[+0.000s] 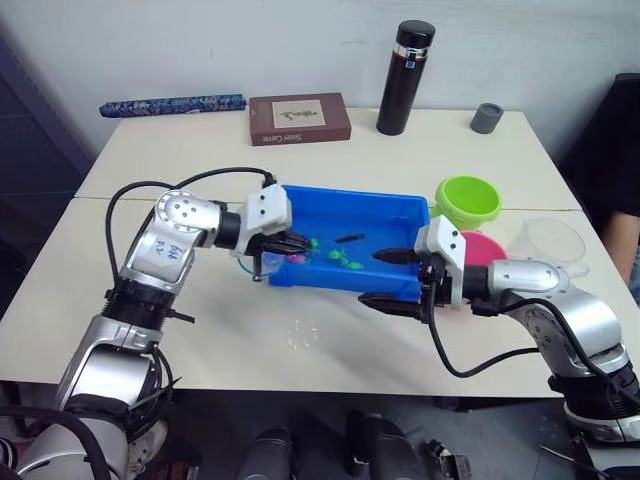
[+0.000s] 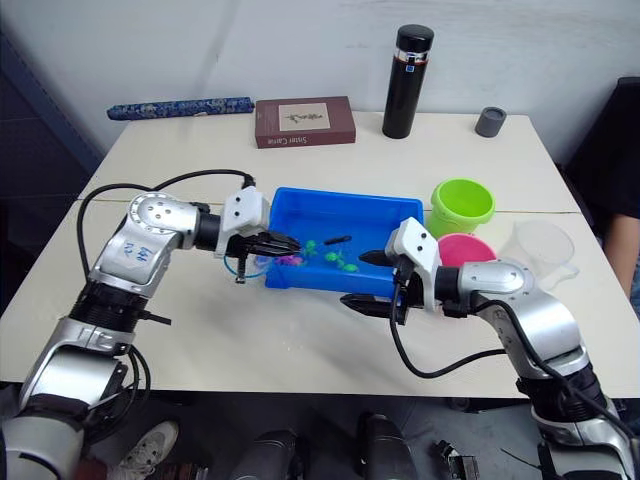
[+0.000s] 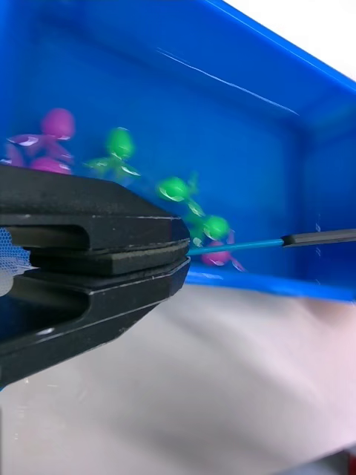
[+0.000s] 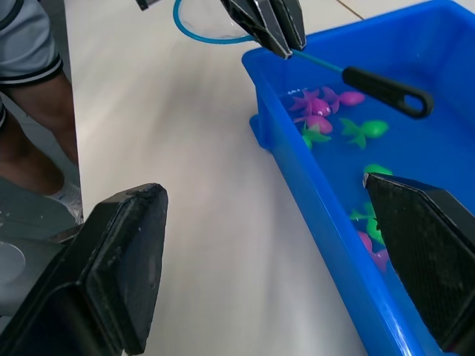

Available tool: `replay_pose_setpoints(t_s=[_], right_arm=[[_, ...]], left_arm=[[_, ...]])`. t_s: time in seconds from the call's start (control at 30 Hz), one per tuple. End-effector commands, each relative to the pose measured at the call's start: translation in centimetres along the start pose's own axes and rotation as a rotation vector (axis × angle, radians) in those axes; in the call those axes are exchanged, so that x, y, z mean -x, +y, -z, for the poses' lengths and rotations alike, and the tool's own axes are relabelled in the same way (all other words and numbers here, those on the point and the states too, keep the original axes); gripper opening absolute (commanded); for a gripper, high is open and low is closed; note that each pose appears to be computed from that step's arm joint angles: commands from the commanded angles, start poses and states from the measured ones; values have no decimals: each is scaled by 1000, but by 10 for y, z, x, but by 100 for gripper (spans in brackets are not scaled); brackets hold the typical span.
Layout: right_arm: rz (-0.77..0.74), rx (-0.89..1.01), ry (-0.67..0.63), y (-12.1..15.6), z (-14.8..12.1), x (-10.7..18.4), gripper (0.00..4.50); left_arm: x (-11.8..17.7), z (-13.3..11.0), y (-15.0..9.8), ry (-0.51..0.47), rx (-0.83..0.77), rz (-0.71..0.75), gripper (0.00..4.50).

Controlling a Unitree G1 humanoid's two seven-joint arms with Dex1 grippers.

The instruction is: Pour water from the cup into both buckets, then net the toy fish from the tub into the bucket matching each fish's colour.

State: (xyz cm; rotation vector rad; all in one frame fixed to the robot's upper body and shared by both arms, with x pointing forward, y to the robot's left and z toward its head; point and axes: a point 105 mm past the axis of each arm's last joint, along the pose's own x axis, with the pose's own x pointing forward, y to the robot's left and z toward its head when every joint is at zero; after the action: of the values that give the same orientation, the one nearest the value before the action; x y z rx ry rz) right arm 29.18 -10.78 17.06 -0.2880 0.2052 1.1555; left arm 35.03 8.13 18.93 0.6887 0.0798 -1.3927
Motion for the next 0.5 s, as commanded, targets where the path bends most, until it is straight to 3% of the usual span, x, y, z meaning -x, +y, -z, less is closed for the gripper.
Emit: replay_pose_setpoints(t_s=[0.03,0.5], right_arm=[[9,30,-5,3,-9,2,450],[21,38,-2,3,-12,-3,450]], left_arm=[[-5,-13,-5,-26,-57,62,11],[-19,-17,-25,-44,-70,175,11]])
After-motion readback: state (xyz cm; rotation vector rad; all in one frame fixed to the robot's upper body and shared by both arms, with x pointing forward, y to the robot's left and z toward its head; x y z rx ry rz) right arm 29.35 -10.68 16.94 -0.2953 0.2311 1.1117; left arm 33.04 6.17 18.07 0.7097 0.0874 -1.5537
